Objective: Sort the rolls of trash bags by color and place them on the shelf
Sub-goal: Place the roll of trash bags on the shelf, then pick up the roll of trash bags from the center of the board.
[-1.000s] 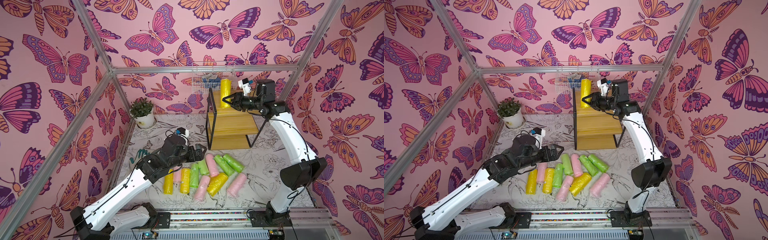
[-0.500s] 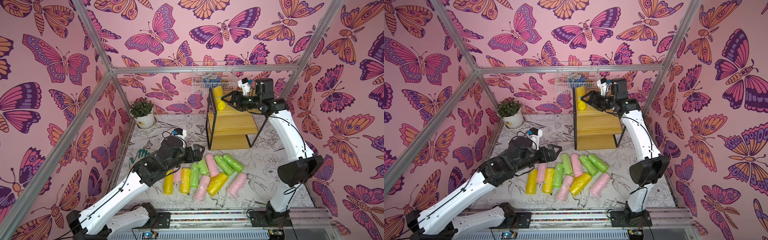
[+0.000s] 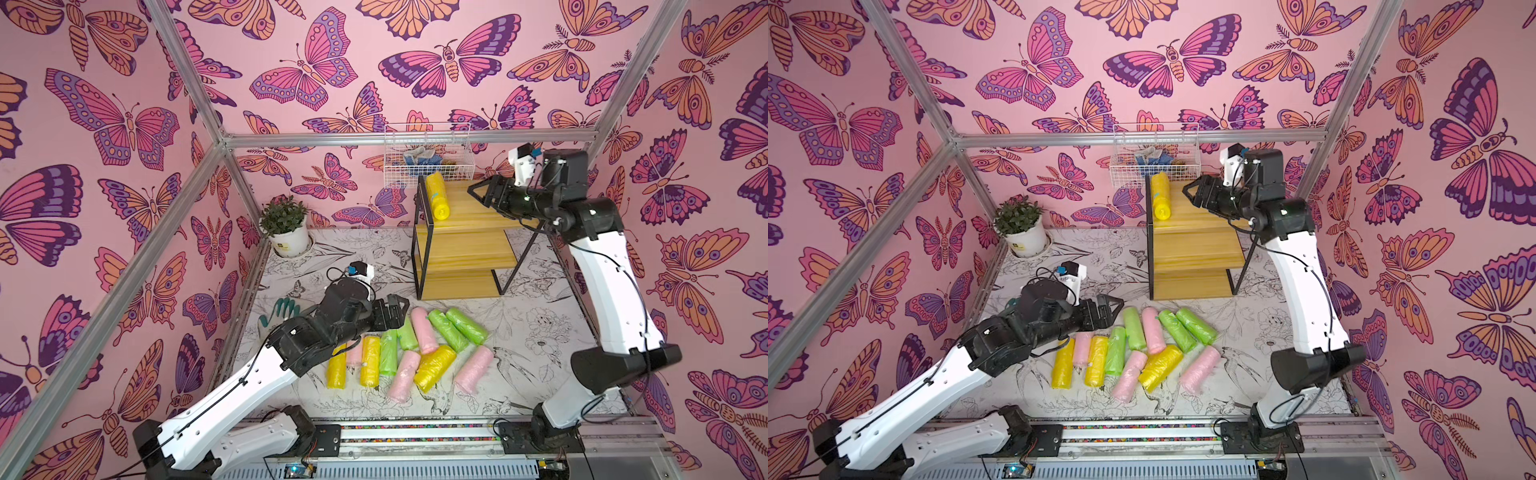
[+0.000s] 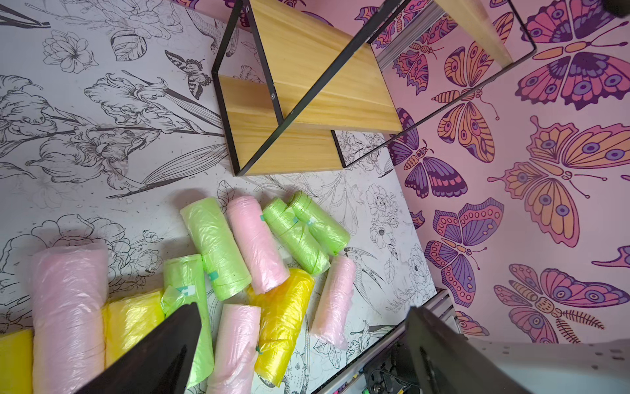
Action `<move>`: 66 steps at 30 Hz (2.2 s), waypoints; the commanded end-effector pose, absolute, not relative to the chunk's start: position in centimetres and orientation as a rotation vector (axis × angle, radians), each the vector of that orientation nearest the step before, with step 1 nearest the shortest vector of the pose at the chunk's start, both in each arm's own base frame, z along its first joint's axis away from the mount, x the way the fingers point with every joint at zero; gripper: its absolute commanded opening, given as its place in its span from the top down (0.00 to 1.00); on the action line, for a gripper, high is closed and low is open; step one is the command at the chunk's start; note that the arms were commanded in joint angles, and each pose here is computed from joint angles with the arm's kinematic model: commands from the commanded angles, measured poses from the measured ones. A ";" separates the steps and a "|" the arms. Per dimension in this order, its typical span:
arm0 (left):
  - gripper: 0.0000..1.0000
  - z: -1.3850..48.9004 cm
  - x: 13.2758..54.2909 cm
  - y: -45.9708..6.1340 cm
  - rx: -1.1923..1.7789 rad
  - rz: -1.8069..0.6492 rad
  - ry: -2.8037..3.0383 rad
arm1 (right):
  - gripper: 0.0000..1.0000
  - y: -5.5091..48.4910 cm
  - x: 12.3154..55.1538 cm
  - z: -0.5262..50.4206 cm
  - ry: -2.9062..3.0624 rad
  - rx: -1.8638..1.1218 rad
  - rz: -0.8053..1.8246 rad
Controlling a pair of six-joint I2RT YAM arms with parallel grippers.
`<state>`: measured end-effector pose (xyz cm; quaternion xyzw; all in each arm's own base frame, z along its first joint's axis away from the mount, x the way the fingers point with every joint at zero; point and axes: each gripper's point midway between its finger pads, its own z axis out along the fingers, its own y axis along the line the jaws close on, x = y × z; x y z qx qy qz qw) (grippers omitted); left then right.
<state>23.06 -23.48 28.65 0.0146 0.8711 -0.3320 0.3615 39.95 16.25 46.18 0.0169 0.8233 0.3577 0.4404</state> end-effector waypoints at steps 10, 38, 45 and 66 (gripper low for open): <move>0.00 26.1 22.9 -25.3 0.129 -0.790 2.329 | 0.26 9.5 25.2 36.5 2.193 0.286 0.700; 0.00 23.8 21.4 -26.5 0.111 -0.822 2.352 | 0.24 13.3 15.1 10.4 2.616 0.619 0.599; 0.00 23.8 21.2 -25.8 0.090 -0.822 2.338 | 0.24 16.1 15.4 7.5 2.639 0.572 0.559; 0.00 23.1 20.8 -24.3 0.060 -0.799 2.322 | 0.42 17.6 13.8 4.4 2.741 0.545 0.307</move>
